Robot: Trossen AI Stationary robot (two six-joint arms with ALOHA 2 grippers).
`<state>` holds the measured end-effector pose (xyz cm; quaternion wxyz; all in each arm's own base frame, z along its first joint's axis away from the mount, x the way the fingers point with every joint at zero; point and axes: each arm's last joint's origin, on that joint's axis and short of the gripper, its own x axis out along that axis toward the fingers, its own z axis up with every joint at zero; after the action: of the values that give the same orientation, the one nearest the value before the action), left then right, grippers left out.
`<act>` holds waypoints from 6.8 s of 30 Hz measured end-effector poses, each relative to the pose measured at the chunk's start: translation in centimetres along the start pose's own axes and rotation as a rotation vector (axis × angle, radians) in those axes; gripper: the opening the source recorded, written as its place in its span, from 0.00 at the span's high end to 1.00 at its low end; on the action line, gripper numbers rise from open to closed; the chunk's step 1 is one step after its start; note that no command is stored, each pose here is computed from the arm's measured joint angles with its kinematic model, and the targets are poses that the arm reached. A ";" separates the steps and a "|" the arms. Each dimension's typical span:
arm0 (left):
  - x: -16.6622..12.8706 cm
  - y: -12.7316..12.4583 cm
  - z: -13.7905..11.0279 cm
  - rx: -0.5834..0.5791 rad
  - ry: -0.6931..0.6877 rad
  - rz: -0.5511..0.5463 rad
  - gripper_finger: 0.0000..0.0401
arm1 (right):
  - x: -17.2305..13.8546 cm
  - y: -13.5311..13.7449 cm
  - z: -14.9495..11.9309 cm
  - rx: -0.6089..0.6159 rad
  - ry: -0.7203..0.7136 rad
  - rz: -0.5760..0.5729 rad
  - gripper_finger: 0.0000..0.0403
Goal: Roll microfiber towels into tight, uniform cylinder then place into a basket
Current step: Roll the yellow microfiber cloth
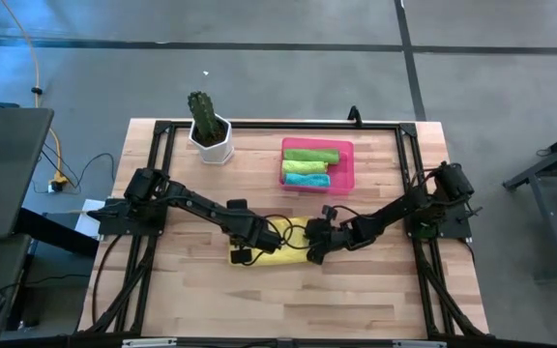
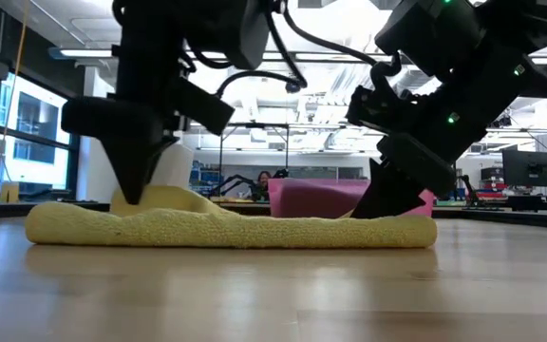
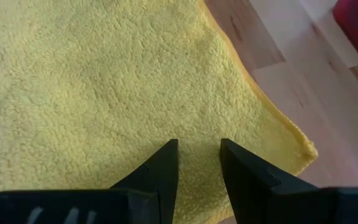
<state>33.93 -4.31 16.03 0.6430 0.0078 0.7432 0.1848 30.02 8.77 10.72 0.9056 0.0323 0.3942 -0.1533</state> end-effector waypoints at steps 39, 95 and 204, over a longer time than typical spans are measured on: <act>0.5 -6.3 -1.9 0.018 -0.063 -0.294 0.75 | 0.0 0.0 -0.1 0.037 0.005 -0.002 0.72; -20.1 -13.4 -8.3 -0.050 -0.512 -0.443 0.75 | 7.7 0.7 10.4 -0.589 0.050 0.506 0.72; -20.0 -13.4 -8.8 -0.033 -0.572 -0.333 0.75 | 5.8 1.5 10.5 0.192 0.167 0.461 0.72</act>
<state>31.95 -24.10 32.16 0.8471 -0.0726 0.5204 0.0796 41.57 6.81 13.62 0.8737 0.2193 0.4336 0.0235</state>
